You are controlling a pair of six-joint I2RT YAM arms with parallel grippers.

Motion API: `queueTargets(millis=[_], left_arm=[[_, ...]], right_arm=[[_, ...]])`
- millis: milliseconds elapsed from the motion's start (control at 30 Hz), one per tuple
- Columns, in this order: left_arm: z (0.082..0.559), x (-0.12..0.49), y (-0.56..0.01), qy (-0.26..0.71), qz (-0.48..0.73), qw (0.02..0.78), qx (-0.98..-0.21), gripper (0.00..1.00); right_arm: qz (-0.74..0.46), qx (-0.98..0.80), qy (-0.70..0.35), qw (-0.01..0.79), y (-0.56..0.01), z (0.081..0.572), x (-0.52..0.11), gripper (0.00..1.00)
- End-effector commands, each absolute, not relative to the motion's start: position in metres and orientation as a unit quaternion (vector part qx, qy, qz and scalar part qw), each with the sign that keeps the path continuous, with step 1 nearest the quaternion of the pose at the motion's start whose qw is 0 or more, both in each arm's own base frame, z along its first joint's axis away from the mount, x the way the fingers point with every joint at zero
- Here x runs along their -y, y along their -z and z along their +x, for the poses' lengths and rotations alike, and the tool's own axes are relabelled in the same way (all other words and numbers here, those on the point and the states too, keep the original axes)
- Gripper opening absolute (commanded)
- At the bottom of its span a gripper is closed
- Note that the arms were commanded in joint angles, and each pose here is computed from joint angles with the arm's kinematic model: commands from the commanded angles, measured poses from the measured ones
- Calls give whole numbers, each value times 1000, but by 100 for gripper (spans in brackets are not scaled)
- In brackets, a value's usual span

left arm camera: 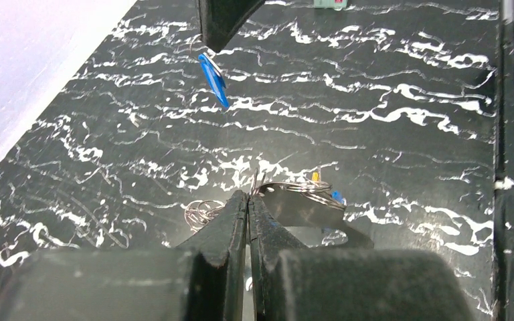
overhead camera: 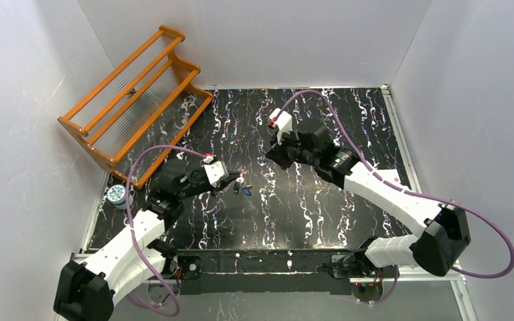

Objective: Put the keys on the keyring
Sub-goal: Pick up the key from the center of the board, then insert the key onto the keyring.

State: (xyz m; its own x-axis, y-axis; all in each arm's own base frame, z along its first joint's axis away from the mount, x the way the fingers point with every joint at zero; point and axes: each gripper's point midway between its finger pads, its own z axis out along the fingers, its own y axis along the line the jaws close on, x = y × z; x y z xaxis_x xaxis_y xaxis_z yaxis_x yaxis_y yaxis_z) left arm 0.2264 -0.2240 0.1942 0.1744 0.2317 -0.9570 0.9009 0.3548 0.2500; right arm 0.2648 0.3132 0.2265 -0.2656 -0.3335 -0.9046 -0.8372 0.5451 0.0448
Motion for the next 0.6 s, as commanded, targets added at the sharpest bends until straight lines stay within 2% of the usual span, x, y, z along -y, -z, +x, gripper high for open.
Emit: queueTargets(millis=[0,567], left_arm=[[225,244,-239,325,474,639,-512,0],[223,246,-271,396,327,701,-495,0]], right_arm=[[-389,-728,-305,474,-244,251,-308,1],[-448,-660,-450,401,-274,214,-322,1]])
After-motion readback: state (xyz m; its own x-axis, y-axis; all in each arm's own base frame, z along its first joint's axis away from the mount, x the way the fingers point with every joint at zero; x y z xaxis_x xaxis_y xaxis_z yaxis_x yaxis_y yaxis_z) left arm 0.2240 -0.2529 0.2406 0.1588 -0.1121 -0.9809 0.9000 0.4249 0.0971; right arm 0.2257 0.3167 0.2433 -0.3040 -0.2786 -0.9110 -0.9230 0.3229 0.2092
